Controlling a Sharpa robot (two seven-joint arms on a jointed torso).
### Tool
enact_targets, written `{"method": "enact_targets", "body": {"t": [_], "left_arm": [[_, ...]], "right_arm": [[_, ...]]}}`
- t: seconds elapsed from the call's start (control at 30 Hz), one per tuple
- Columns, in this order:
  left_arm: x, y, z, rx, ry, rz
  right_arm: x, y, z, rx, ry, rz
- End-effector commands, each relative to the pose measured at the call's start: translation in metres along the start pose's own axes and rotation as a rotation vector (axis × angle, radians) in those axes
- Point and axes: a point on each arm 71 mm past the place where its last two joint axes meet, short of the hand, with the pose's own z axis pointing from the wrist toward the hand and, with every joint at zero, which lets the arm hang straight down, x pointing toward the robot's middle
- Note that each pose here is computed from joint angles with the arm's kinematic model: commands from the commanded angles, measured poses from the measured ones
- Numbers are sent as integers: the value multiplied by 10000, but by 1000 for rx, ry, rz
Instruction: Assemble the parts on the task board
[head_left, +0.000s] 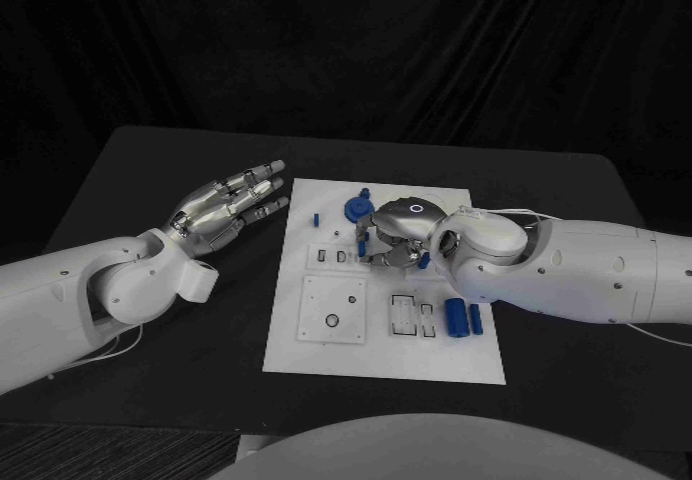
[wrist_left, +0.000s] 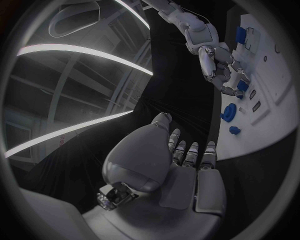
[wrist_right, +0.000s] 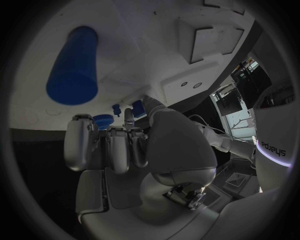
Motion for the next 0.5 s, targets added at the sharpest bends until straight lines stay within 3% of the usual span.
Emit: {"method": "enact_targets", "body": {"t": [0.03,0.5], "left_arm": [[11,0,-1,5,10,-6],[4,-1,-7,4,8,-5]], "right_arm": [[30,-9,-17,3,-3,-35],[-40,-32,-71,-19,-90,-30]]}}
